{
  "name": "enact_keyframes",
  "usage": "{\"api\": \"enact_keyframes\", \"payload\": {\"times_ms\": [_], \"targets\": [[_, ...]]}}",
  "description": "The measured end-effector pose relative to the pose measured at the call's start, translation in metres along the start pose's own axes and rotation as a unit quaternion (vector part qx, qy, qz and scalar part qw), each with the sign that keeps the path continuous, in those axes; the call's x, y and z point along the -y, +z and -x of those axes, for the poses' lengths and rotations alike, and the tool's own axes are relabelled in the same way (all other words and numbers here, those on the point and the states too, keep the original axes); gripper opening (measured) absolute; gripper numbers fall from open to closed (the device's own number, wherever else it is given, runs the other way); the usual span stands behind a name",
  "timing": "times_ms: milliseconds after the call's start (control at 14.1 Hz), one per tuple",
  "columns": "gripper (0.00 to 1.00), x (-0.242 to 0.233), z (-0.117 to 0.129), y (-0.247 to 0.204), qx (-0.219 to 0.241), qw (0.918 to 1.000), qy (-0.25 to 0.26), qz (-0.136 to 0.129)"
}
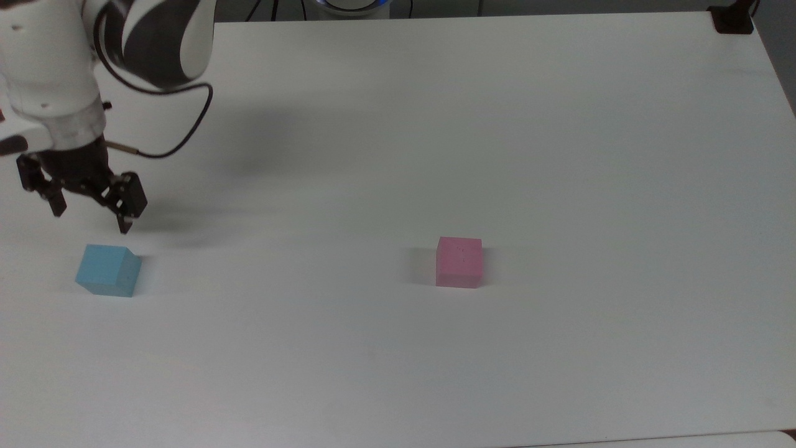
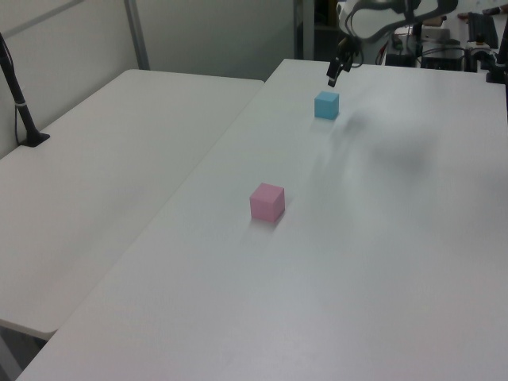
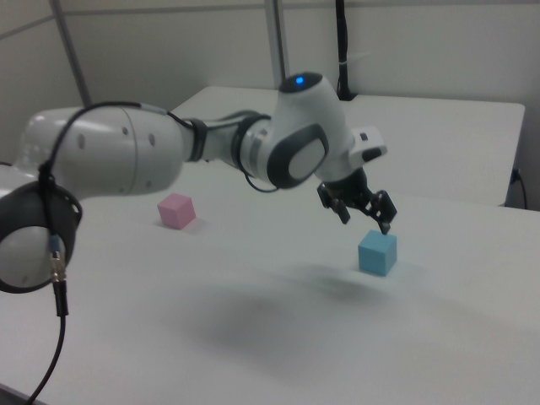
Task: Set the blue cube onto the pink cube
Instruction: 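Move the open gripper over the light-blue cube and lower it, then close the gripper on the light-blue cube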
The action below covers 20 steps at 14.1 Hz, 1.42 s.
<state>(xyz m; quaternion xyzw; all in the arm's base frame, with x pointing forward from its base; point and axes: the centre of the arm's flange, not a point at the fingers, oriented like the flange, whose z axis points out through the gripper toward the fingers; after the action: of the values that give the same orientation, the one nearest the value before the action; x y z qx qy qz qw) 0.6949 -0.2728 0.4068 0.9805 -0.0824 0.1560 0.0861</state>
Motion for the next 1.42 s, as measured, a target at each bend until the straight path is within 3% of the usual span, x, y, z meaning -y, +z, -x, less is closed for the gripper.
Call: {"api": "enact_keyframes", "payload": {"times_ms": [638, 709, 780, 851, 993, 1276, 1418], "targets": [[1.00, 0.012, 0.009, 0.097, -0.044, 0.9986, 0.025, 0.011], [0.99, 0.012, 0.009, 0.099, -0.046, 0.9985, 0.025, 0.012], [0.92, 0.012, 0.009, 0.099, -0.047, 0.9985, 0.025, 0.012], [0.74, 0.012, 0.008, 0.097, -0.049, 0.9984, 0.025, 0.012], [0.59, 0.010, 0.002, 0.089, -0.059, 0.9979, 0.026, 0.014], [0.59, 0.004, -0.020, 0.029, -0.103, 0.9939, 0.036, 0.012], [0.59, 0.021, -0.029, -0.019, -0.122, 0.9917, 0.040, -0.006]]}}
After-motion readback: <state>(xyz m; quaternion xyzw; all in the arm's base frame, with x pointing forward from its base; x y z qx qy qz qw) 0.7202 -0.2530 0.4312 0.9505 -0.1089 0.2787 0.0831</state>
